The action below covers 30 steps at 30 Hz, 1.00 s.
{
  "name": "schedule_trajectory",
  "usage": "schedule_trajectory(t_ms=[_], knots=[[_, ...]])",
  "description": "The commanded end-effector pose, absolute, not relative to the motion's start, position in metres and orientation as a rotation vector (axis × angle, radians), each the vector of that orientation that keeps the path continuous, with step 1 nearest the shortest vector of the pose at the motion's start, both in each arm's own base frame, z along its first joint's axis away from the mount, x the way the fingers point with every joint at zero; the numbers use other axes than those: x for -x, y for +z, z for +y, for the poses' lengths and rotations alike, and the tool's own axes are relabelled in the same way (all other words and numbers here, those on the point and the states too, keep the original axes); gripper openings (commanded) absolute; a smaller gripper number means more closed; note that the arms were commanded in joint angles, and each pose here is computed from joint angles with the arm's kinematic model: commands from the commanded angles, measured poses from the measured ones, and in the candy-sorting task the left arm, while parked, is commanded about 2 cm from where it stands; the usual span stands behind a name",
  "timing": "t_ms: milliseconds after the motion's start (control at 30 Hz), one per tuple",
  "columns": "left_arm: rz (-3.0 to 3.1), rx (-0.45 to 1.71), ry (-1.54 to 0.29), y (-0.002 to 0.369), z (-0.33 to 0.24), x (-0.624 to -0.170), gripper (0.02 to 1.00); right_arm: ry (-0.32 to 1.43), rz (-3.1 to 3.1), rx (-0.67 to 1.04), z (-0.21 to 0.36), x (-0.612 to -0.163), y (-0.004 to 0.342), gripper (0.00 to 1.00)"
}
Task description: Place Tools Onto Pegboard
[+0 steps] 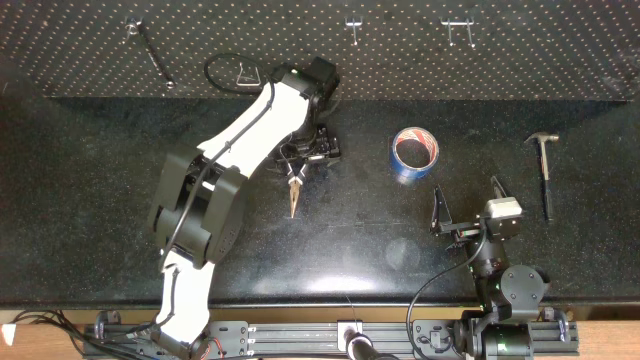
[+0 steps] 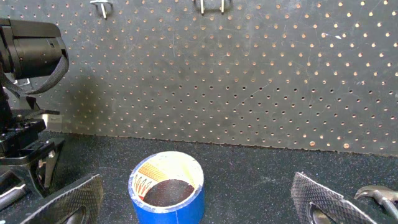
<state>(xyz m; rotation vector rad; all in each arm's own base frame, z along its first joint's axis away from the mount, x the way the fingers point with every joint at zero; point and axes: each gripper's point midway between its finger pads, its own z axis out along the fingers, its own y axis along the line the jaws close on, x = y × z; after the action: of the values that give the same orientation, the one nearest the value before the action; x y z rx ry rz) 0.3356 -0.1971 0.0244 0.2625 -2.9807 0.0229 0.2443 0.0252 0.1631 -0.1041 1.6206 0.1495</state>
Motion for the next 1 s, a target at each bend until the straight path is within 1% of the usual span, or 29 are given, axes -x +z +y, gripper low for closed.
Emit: schedule_trajectory(t_ms=[33, 133, 233, 300, 367, 600, 667, 767, 933, 1000], knots=[[-3.037, -0.202, -0.033, 0.036, -0.177, -0.345, 0.996, 0.146, 1.62, 0.112, 0.026, -0.244, 0.162, 0.991], [-3.053, -0.196, -0.063, 0.036, -0.166, -0.352, 0.996, 0.146, 1.62, 0.112, 0.026, -0.244, 0.162, 0.991], [-3.095, -0.173, -0.018, 0.036, -0.172, -0.362, 0.996, 0.146, 1.62, 0.112, 0.026, -0.244, 0.162, 0.991], [-3.095, -0.149, -0.016, 0.036, -0.175, -0.361, 0.996, 0.146, 1.62, 0.112, 0.026, -0.244, 0.162, 0.991], [-3.083, -0.12, 0.024, 0.035, -0.179, -0.359, 0.996, 0.146, 1.62, 0.112, 0.026, -0.244, 0.162, 0.991], [-3.069, -0.086, 0.011, 0.029, -0.179, -0.357, 0.996, 0.146, 1.62, 0.112, 0.026, -0.244, 0.162, 0.991], [-3.062, -0.012, 0.038, 0.029, -0.184, -0.354, 0.996, 0.146, 1.62, 0.112, 0.026, -0.244, 0.162, 0.991], [-3.074, -0.005, 0.08, 0.029, -0.194, -0.356, 0.996, 0.146, 1.62, 0.112, 0.026, -0.244, 0.162, 0.991], [-3.064, -0.033, 0.061, 0.029, -0.191, -0.354, 0.996, 0.146, 1.62, 0.112, 0.026, -0.244, 0.162, 0.991], [-3.057, -0.035, -0.002, 0.029, -0.182, -0.351, 0.998, 0.146, 1.62, 0.112, 0.026, -0.244, 0.162, 0.991]])
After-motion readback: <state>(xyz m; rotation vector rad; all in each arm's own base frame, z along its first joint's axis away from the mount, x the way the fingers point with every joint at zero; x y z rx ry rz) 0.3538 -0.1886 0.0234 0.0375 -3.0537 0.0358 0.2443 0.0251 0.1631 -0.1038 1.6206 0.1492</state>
